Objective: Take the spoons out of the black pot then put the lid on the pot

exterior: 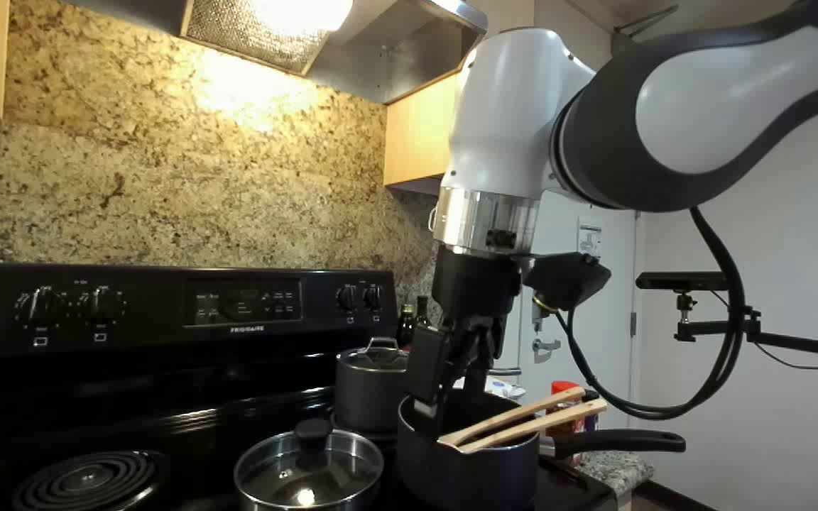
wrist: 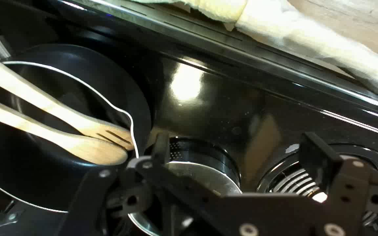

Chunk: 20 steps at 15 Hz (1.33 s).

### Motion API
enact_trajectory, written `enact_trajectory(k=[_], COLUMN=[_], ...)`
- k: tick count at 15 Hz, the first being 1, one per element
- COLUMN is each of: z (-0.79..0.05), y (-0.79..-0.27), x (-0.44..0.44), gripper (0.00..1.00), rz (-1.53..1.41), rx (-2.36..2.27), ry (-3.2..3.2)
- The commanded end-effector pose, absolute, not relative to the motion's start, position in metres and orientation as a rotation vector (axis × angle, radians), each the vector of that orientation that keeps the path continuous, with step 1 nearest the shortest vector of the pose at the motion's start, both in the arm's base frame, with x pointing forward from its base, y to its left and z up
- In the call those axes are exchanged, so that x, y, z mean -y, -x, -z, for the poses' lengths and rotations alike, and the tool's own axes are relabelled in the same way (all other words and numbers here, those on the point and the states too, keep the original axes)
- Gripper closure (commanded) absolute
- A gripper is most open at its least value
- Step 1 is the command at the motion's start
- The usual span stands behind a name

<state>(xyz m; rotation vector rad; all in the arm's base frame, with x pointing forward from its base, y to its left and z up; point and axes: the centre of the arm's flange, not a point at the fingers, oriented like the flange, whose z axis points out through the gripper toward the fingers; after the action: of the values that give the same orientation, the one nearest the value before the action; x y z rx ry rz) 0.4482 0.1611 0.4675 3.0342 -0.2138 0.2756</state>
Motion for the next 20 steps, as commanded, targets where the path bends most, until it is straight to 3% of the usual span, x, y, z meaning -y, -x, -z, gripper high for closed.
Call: enact_trajectory(k=[1, 20], z=[-0.467, -0.46], y=[-0.448, -0.38], x=[-0.161, 0.02], gripper=[0.0, 0.0], rz=[-0.276, 0.121], rx=[0.214, 0.357], ry=[-3.034, -2.879])
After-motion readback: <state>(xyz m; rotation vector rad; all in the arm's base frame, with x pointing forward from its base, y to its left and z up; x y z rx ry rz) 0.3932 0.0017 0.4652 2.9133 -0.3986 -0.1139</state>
